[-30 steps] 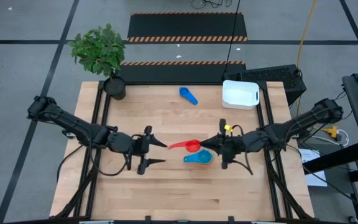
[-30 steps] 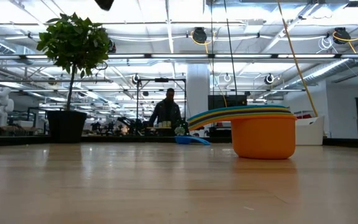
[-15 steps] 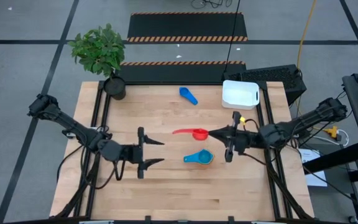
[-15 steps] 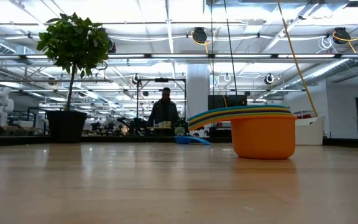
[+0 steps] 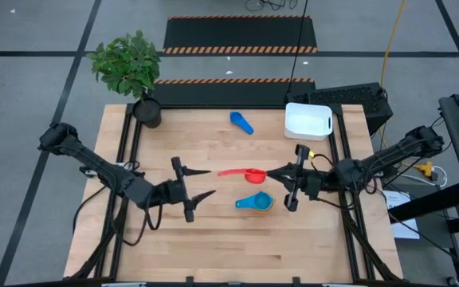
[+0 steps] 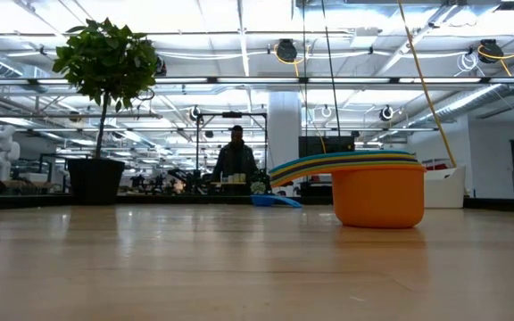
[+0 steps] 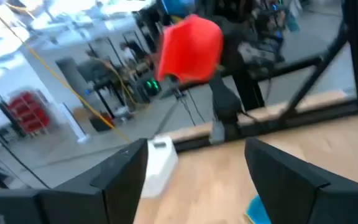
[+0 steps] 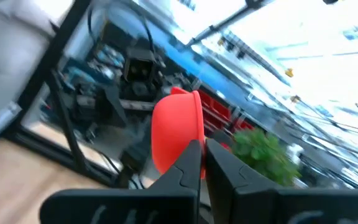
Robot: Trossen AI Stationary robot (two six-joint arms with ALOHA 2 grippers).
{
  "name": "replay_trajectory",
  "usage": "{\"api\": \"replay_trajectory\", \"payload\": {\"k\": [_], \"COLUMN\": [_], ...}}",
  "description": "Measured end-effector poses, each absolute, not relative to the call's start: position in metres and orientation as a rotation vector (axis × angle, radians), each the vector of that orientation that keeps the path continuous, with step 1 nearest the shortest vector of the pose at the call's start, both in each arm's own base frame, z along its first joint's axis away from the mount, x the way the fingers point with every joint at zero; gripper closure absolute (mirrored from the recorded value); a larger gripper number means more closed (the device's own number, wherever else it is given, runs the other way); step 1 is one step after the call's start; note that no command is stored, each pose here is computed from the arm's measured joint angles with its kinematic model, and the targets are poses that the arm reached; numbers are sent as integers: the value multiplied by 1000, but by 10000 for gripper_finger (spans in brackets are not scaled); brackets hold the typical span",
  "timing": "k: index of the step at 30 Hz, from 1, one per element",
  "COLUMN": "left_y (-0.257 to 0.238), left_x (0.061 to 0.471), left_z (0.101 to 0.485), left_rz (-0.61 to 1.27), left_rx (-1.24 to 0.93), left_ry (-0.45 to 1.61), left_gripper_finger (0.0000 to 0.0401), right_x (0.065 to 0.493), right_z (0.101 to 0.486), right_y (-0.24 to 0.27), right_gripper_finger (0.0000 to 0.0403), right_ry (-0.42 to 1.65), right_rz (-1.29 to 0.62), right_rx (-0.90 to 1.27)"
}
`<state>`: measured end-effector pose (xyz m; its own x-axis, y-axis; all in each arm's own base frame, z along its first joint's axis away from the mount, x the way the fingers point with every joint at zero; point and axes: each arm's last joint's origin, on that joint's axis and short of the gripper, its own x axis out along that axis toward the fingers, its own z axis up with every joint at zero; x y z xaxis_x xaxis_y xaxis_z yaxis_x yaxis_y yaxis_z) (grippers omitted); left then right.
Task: Nest measuring cups in basket
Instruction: Stack the red measuring cup on top of the light blue measuring cup
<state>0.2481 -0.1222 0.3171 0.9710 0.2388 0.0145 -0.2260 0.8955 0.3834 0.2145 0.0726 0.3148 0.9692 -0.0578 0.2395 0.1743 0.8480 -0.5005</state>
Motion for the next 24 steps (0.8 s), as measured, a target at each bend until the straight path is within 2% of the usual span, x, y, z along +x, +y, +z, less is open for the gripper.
{"api": "replay_trajectory", "payload": {"k": [8,14,24], "left_y": [-135,-137,-136], "left_x": [262,259,256], "left_z": [314,315,315], "left_rz": [316,361,474], "left_rx": [462,487,512], "left_ry": [-62,-50,5], "left_gripper_finger": [175,201,215], "right_x": [231,235,236], "right_z": [306,303,302], "right_y": [71,66,66], "right_gripper_finger": [403,403,403], "right_ry": [-236,-221,-238], "right_rz": [-124,-138,-39], "right_rx": [-529,-484,-457]}}
